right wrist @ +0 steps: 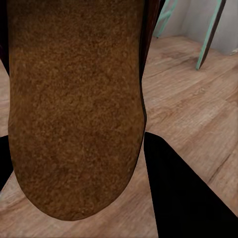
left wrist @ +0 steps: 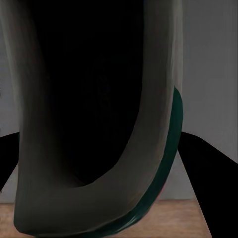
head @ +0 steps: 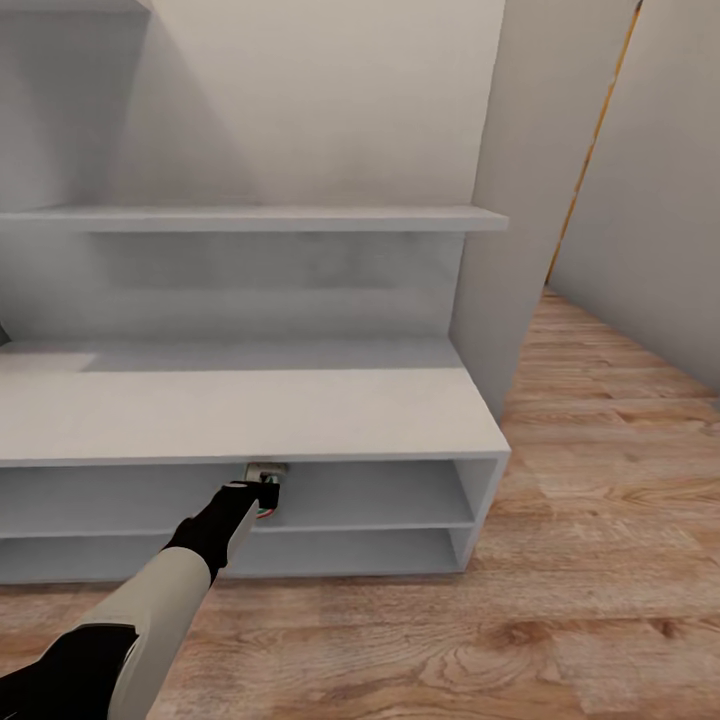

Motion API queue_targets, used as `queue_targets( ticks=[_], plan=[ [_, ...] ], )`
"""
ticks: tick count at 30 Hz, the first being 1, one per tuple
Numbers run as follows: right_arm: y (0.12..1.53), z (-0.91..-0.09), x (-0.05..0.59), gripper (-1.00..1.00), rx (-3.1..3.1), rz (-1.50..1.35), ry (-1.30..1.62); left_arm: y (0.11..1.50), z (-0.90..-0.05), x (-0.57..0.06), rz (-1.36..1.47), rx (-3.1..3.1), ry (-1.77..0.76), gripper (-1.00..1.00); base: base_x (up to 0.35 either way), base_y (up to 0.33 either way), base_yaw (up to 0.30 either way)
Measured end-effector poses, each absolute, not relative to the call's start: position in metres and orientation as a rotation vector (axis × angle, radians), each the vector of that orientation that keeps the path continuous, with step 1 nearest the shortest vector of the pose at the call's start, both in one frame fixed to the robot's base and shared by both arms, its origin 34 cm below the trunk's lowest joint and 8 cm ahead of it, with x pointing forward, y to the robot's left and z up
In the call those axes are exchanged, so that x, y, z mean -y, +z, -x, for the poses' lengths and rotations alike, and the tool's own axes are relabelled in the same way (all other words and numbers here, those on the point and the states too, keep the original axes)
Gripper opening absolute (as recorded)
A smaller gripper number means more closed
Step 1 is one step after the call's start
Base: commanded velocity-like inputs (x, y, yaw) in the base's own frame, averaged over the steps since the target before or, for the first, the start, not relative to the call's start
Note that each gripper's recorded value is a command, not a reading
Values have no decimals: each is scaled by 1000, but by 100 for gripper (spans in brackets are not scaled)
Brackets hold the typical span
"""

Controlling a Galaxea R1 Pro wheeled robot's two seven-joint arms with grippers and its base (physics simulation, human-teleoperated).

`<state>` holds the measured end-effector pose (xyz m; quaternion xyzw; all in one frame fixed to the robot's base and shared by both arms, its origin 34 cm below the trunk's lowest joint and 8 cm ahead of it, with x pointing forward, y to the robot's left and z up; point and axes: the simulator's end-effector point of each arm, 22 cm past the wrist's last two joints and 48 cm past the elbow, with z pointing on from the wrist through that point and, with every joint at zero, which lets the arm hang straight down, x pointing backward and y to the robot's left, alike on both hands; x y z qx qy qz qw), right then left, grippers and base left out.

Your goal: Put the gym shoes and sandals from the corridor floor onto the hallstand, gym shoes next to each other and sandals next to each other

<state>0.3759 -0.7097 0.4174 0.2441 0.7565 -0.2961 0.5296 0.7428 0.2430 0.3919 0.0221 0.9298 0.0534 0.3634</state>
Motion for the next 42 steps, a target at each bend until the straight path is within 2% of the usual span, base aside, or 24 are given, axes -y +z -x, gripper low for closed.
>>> queue_targets(
  ticks=[28,29,42],
  plan=[
    [417,-376,710,-100,-1806,-583,-707,392,-743,-242,-58,-2389,135,-100,16,1,0],
    [417,-376,710,-100,-1806,-583,-707,392,-743,-242,-57,-2390,134,100,0,0,0],
    [417,-376,710,-100,-1807,-582,-706,395,-746,-243,-57,-2377,136,100,-44,16,0]
  ],
)
